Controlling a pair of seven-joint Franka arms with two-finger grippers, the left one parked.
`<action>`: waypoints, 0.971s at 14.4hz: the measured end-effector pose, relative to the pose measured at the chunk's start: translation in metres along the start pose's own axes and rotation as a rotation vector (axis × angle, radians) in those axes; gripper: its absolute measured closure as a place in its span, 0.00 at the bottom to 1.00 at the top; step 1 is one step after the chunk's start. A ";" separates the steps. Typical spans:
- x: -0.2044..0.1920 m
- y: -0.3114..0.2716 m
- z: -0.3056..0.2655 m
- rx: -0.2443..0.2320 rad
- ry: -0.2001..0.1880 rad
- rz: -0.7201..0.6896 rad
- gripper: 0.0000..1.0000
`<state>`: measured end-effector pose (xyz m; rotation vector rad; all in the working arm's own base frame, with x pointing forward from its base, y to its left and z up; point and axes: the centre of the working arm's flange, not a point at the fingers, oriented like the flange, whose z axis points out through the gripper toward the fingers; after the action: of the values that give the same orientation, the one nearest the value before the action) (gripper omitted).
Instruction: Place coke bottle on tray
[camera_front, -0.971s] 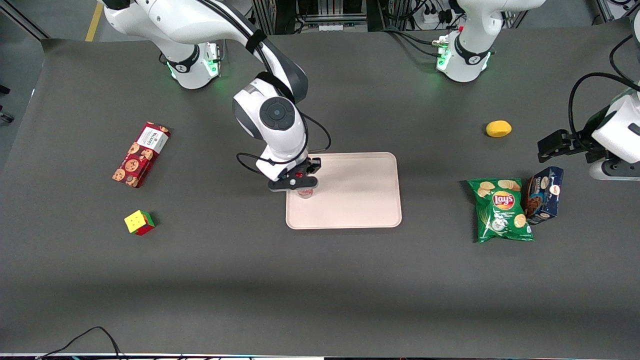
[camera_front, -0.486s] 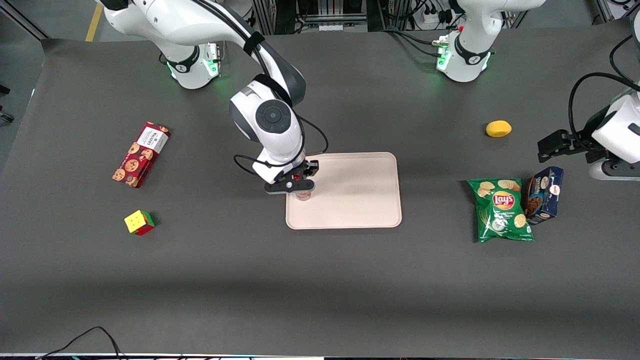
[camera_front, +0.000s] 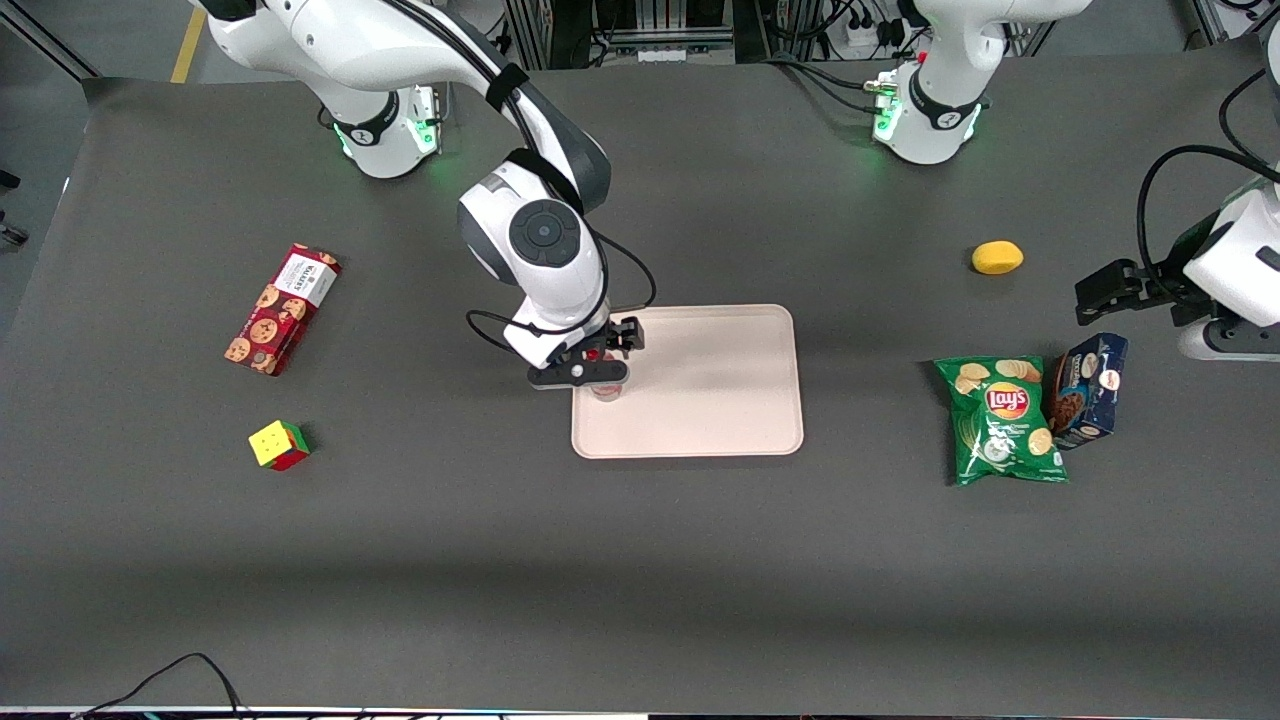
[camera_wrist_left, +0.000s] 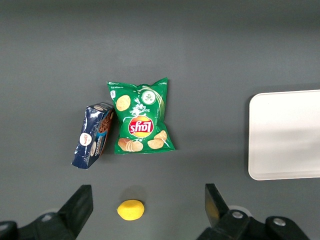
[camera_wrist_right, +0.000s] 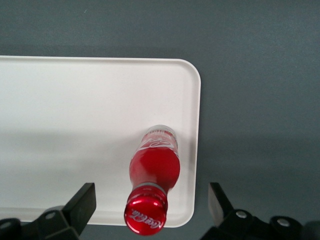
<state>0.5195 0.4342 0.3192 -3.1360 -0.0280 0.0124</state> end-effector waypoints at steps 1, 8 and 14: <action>0.000 0.000 0.000 0.000 0.000 0.000 0.00; 0.000 0.000 -0.065 0.014 0.030 -0.062 0.00; -0.034 0.104 -0.263 0.015 0.116 -0.115 0.00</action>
<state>0.4892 0.3280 0.5817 -3.1078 -0.2056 -0.1693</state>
